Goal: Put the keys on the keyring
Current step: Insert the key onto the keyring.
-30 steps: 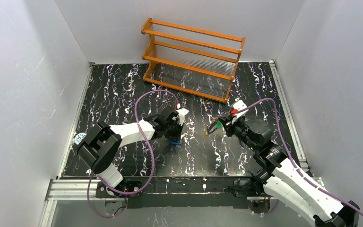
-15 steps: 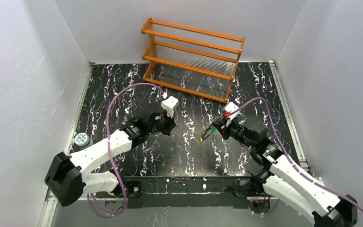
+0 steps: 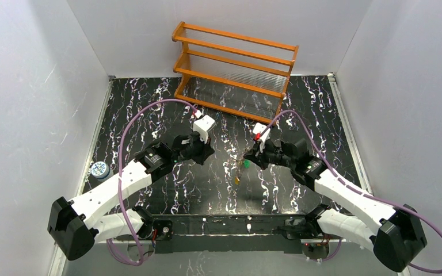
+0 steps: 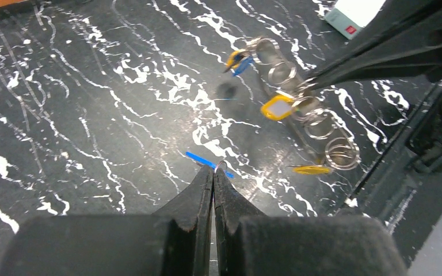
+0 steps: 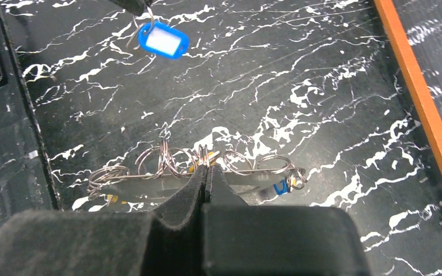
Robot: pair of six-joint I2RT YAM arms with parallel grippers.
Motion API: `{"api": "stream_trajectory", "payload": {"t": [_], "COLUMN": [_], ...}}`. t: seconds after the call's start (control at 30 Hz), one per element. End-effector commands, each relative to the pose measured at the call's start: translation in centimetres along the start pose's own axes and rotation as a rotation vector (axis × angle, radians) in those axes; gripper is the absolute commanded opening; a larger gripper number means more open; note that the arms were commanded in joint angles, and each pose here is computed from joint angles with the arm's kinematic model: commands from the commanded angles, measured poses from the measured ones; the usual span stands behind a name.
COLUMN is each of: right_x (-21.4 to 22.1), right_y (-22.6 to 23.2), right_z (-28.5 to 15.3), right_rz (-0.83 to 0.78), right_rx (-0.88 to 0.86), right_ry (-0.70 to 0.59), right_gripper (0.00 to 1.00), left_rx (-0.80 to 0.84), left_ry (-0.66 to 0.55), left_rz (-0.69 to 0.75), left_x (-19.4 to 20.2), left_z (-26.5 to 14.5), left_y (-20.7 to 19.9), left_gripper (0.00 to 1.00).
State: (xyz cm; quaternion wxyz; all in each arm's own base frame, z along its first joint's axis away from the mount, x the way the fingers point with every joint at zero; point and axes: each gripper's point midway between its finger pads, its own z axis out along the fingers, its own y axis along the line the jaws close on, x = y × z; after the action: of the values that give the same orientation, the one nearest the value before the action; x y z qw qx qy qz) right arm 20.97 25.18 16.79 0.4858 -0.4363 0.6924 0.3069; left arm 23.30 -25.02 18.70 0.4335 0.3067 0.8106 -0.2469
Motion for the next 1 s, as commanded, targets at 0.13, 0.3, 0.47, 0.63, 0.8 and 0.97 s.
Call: {"api": "stream_trajectory", "payload": {"t": [0.13, 0.3, 0.47, 0.63, 0.8, 0.97], "right_x": [-4.3, -3.6, -3.3, -3.7, -4.2, -4.3], "right_y": [1.4, 2.8, 3.6, 4.2, 4.3, 4.6], "right_z": [1.2, 2.0, 2.4, 2.5, 2.4, 2.3], "right_rz": [-0.094, -0.13, -0.162, -0.161, -0.143, -0.14], "right_rx": [-0.114, -0.147, -0.151, -0.158, -0.157, -0.167], "right_ry": [-0.123, -0.101, -0.09, -0.107, -0.129, -0.135], "right_gripper": [0.01, 0.01, 0.01, 0.01, 0.01, 0.01], "left_rx": [0.206, 0.216, 0.236, 0.264, 0.262, 0.235], "left_ry": [-0.093, -0.075, -0.042, -0.053, -0.054, -0.06], "left_rz": [-0.002, 0.026, 0.058, 0.076, 0.071, 0.049], "left_x": [-1.6, -0.6, 0.5, 0.6, 0.9, 1.0], "left_z": [-1.0, -0.2, 1.0, 1.7, 1.9, 2.2], "left_y": [-3.9, -4.8, -6.4, -7.6, -7.7, -7.5], "left_gripper": [0.0, 0.0, 0.0, 0.0, 0.0, 0.0]}}
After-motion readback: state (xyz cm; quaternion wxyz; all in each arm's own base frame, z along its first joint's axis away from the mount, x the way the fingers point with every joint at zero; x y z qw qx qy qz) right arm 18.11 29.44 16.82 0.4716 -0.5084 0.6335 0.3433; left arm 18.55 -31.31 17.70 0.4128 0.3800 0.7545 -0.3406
